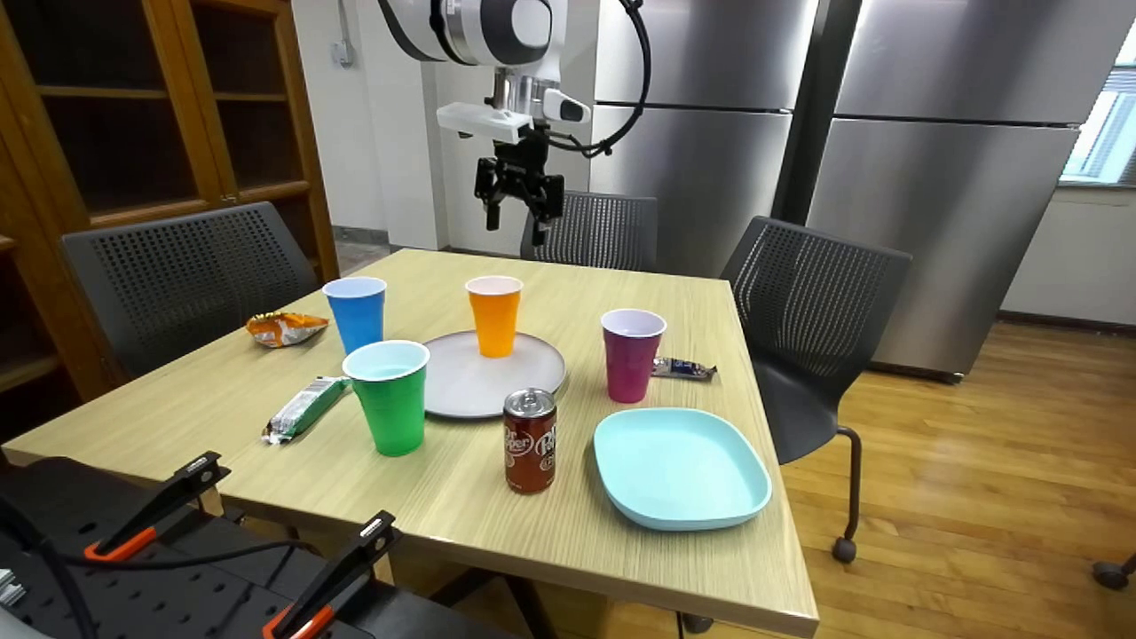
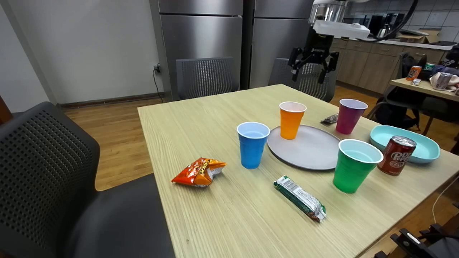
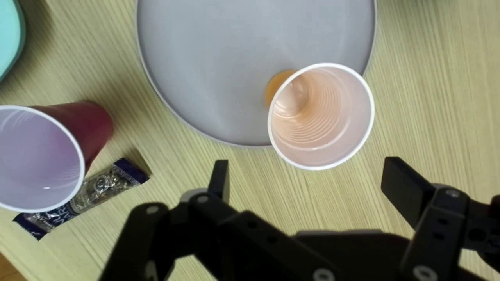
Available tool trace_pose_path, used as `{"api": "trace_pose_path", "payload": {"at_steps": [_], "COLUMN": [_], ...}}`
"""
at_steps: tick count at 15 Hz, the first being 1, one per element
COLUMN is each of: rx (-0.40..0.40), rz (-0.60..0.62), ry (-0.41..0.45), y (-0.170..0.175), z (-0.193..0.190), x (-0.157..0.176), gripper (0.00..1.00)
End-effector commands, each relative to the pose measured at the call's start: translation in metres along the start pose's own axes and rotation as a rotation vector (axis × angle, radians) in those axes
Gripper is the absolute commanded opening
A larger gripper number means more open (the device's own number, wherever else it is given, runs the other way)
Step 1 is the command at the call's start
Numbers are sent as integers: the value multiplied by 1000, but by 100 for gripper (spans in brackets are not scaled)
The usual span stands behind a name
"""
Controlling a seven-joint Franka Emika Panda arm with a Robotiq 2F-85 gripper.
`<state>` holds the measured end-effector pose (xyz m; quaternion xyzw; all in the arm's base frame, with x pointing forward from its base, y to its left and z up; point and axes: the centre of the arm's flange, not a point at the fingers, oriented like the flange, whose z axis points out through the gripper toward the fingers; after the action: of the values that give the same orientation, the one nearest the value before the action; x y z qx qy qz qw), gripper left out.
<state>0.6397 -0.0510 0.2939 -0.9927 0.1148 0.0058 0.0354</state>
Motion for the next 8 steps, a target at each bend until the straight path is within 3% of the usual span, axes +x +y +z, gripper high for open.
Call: {"api": "trace_pose_path", "payload": {"at_steps": [1,8], "rx": [-6,-7], "rz": [-24,-62], "ry": [5,5], "y": [-3,-10], "z": [-7,-21], "x": [-5,-23], "gripper": [100,100]}}
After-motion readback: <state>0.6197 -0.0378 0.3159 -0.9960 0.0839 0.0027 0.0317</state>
